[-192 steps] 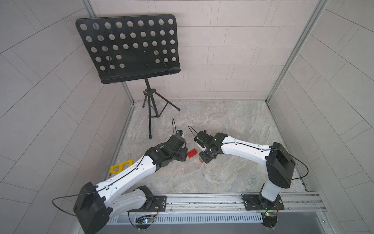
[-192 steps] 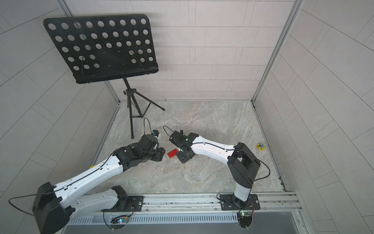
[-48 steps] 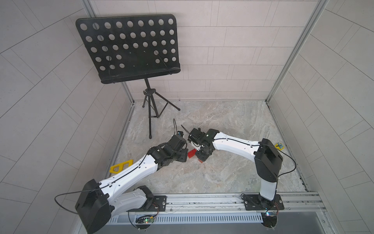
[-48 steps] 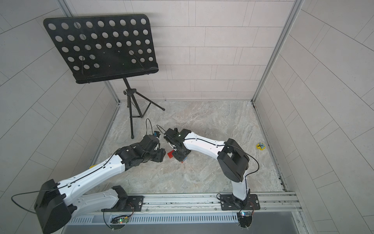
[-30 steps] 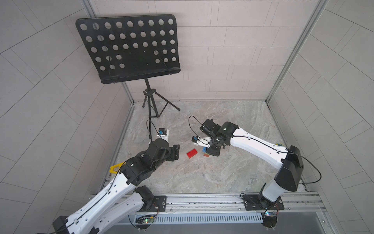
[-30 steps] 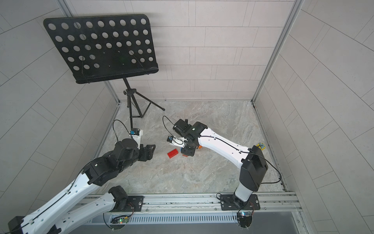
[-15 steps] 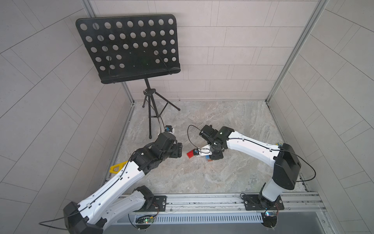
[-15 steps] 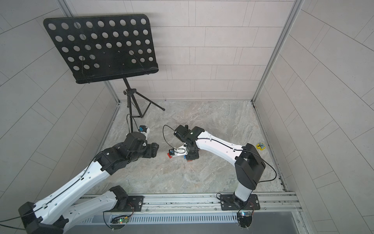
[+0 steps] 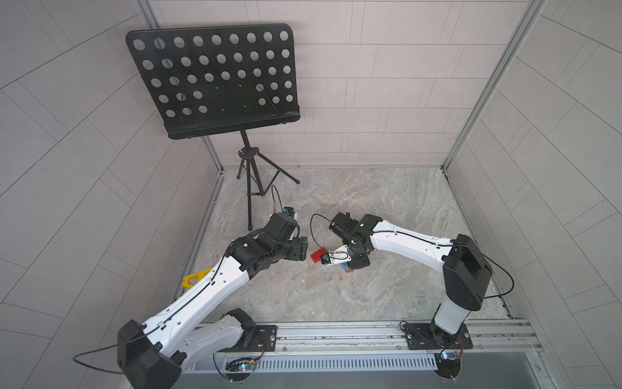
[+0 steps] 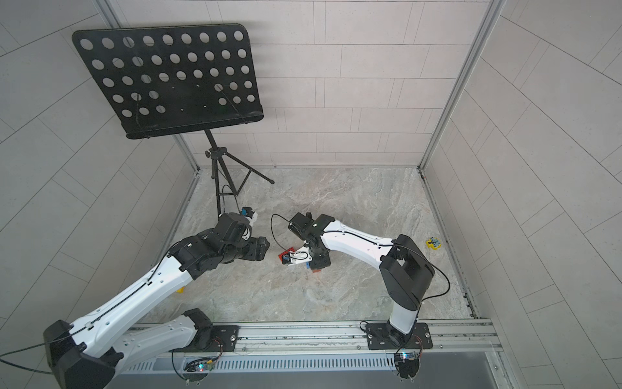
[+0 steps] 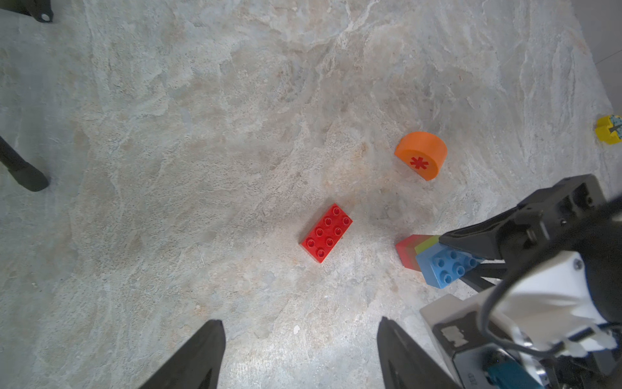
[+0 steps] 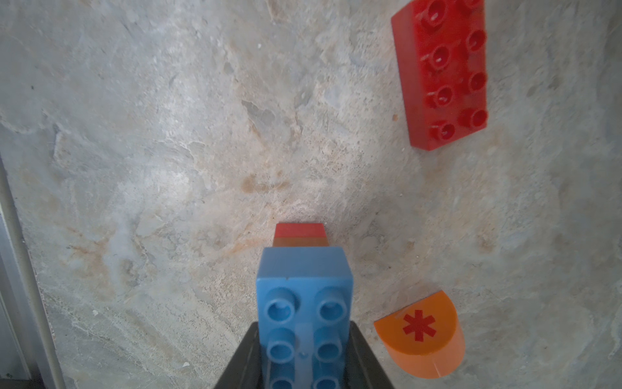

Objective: Assemble an ice cream with lego
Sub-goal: Assemble the lego brick with the lego brick.

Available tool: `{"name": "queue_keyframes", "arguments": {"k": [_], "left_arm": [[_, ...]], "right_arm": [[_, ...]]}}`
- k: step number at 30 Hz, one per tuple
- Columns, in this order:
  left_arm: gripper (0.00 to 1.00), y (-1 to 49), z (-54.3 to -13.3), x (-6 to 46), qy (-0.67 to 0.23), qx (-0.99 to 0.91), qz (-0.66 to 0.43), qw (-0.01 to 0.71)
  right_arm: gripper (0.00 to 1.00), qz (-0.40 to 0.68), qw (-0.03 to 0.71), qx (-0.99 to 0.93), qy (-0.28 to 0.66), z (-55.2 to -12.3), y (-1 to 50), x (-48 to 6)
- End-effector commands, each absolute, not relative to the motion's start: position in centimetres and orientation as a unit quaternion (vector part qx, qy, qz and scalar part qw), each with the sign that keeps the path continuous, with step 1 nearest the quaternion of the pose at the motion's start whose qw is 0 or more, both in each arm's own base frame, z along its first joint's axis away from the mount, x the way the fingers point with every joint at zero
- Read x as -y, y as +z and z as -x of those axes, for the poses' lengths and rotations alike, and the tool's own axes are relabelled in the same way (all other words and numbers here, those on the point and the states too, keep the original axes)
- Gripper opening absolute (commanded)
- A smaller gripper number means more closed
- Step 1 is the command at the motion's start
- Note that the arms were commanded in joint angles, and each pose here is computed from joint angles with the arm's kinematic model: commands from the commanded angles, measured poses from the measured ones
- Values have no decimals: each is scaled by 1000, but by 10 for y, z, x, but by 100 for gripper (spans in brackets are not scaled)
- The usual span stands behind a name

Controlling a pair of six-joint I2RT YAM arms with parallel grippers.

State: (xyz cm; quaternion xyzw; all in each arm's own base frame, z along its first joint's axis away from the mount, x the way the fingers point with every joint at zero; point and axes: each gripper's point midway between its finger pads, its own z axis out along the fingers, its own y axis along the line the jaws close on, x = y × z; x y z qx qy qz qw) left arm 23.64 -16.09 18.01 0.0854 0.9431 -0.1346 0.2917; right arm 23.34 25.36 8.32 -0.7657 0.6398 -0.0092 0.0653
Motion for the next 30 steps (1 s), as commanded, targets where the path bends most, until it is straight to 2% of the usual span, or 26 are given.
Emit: {"name": "queue_keyframes", "arguments": {"k": [1, 3, 7, 10, 14, 17, 23, 26, 30], "left_arm": [[78, 186, -235, 162, -138, -943, -97, 286], [78, 183, -235, 163, -137, -945, -98, 282], [78, 180, -235, 164, -135, -947, -100, 275], [78, 179, -234, 164, -135, -948, -102, 271], [78, 178, -235, 163, -129, -949, -102, 270], [78, 177, -235, 160, -117, -951, -106, 267], [78, 168, -239, 159, -91, -957, -122, 247], [77, 154, -244, 162, -67, -965, -136, 212], [67, 135, -250, 181, -54, -974, -175, 134]], "right_arm": [[21, 771, 45, -636, 0, -226, 76, -252], [27, 770, 42, -637, 0, -225, 74, -252], [46, 767, 41, -640, -4, -226, 74, -250], [57, 763, 45, -644, -7, -228, 76, -251], [66, 757, 63, -651, -8, -231, 86, -254], [69, 751, 87, -654, -7, -232, 101, -256], [69, 712, 165, -682, -29, -242, 150, -253], [68, 663, 213, -717, -32, -247, 180, -248], [66, 558, 288, -777, -34, -255, 210, -235]]}}
